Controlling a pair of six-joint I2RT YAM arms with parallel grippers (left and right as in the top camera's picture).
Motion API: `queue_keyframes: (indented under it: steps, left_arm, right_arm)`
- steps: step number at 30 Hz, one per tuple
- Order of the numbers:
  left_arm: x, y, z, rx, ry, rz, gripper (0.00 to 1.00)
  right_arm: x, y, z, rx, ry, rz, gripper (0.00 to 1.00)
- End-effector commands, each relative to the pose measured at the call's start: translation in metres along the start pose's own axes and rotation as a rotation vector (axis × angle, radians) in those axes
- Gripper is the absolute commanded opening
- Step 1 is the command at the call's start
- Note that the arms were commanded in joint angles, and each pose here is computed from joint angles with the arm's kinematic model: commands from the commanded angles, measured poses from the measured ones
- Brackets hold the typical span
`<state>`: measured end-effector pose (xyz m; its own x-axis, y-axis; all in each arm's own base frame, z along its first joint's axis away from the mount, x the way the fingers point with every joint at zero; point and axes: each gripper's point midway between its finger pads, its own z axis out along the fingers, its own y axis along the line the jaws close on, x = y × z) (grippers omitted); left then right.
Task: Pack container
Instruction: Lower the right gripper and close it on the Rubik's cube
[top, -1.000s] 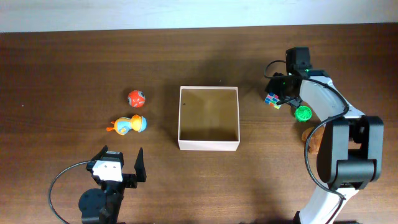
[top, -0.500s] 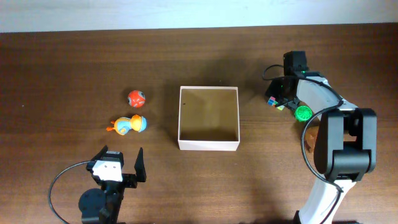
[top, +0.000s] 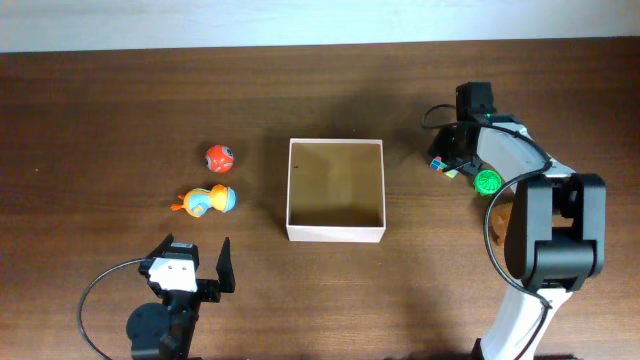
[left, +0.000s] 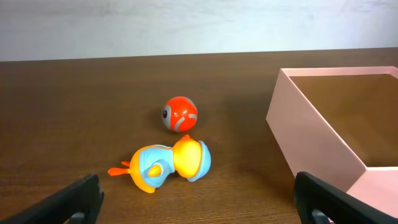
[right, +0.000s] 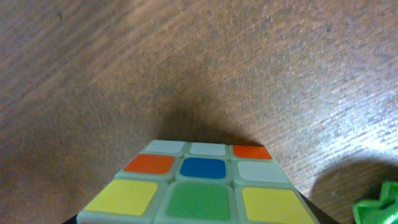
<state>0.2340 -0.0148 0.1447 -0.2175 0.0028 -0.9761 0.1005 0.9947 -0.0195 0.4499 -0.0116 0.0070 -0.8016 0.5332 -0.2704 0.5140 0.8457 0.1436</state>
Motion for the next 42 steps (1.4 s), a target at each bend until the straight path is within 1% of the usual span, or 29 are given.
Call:
queue_keyframes:
  steps: [1, 10, 13, 18, 21, 22, 23, 25, 36, 39, 41, 42]
  left_arm:
    - [0.000, 0.000, 0.000, 0.003, -0.005, 0.018, 0.99]
    - [0.000, 0.000, 0.000, 0.003, -0.005, 0.018, 0.99]
    - [0.000, 0.000, 0.000, 0.003, -0.005, 0.018, 0.99]
    - [0.000, 0.000, 0.000, 0.003, -0.005, 0.018, 0.99]
    - [0.000, 0.000, 0.000, 0.003, -0.005, 0.018, 0.99]
    - [0.000, 0.000, 0.000, 0.003, -0.005, 0.018, 0.99]
    - [0.000, 0.000, 0.000, 0.003, -0.005, 0.018, 0.99]
    - [0.000, 0.000, 0.000, 0.003, -0.005, 0.018, 0.99]
    - [0.000, 0.000, 0.000, 0.003, -0.005, 0.019, 0.99]
    - [0.000, 0.000, 0.000, 0.003, -0.005, 0.018, 0.99]
    - [0.000, 0.000, 0.000, 0.003, -0.005, 0.018, 0.99]
    - [0.000, 0.000, 0.000, 0.003, -0.005, 0.018, 0.99]
  right_arm:
    - [-0.008, 0.007, -0.005, -0.015, 0.002, -0.031, 0.59]
    - [-0.041, 0.026, -0.054, -0.023, -0.020, -0.138, 0.58]
    - [-0.046, 0.027, -0.063, -0.017, -0.025, -0.147, 0.59]
    - [-0.039, 0.021, -0.058, 0.003, 0.001, -0.148, 0.60]
    - [-0.035, 0.019, -0.053, 0.005, 0.007, -0.209, 0.60]
    - [-0.034, 0.020, -0.052, 0.002, 0.010, -0.248, 0.65]
    - [-0.032, 0.019, -0.051, 0.004, 0.015, -0.283, 0.66]
    - [-0.028, 0.016, -0.047, 0.010, 0.028, -0.328, 0.66]
    - [-0.002, -0.001, -0.012, 0.031, 0.055, -0.358, 0.66]
    - [0.002, -0.003, -0.006, 0.030, 0.053, -0.358, 0.64]
    - [0.002, -0.003, -0.005, 0.029, 0.050, -0.358, 0.57]
    - [0.001, -0.003, -0.005, 0.028, 0.048, -0.357, 0.56]
